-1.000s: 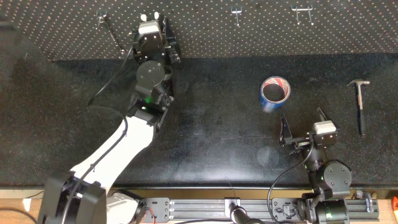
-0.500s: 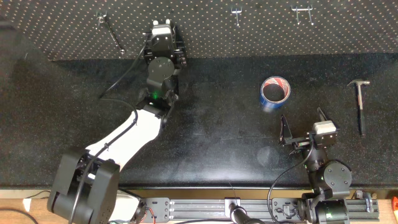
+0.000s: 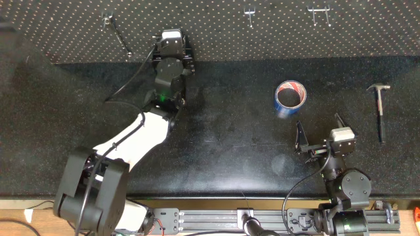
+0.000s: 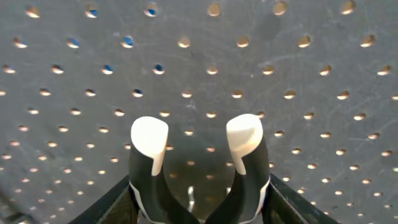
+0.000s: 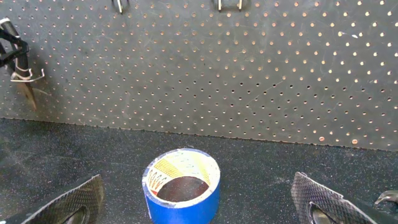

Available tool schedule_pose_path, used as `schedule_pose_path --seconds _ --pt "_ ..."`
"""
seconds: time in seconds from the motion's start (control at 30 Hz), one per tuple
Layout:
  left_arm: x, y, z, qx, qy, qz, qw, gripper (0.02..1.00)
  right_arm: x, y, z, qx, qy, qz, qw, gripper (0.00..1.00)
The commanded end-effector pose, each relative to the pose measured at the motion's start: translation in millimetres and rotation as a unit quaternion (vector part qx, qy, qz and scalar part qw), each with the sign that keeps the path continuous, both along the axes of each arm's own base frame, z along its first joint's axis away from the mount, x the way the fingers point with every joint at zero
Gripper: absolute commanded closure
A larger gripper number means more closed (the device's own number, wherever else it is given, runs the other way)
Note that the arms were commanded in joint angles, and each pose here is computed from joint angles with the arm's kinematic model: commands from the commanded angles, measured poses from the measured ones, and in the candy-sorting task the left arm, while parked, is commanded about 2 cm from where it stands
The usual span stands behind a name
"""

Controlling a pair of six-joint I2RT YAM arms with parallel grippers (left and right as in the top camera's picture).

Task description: Place Tools Onto Pegboard

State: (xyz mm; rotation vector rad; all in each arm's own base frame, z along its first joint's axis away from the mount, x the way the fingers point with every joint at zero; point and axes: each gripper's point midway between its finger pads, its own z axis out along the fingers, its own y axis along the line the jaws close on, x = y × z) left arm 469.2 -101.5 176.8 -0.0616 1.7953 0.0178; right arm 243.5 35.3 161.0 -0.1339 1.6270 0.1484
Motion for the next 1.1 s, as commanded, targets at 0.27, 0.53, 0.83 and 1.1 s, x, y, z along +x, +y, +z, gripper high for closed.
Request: schedule_pose_path --seconds 0.27,0.53,0.83,1.1 --pt "6.3 -12.6 -8.0 -0.011 0.006 -0.03 0.999 0.524 0.0 -1.0 -1.9 -0.003 0.001 -0.002 1.0 0.014" --pt "-11.8 -16.2 -48.5 0.01 0.103 -0.056 0.993 0.025 0.0 -1.0 -1.9 -0.003 0.001 -0.002 1.0 0.014" --pt "-92.0 27.4 -42.6 -0.002 0.184 -0.067 0.981 0.025 -0.1 -1.0 -1.8 -0.003 0.001 -0.002 1.0 0.014" --pt "-176.6 99.6 -35.0 -0.049 0.012 -0.013 0.999 0.025 -0.1 -1.0 -1.8 -0.003 0.001 -0.002 1.0 0.014"
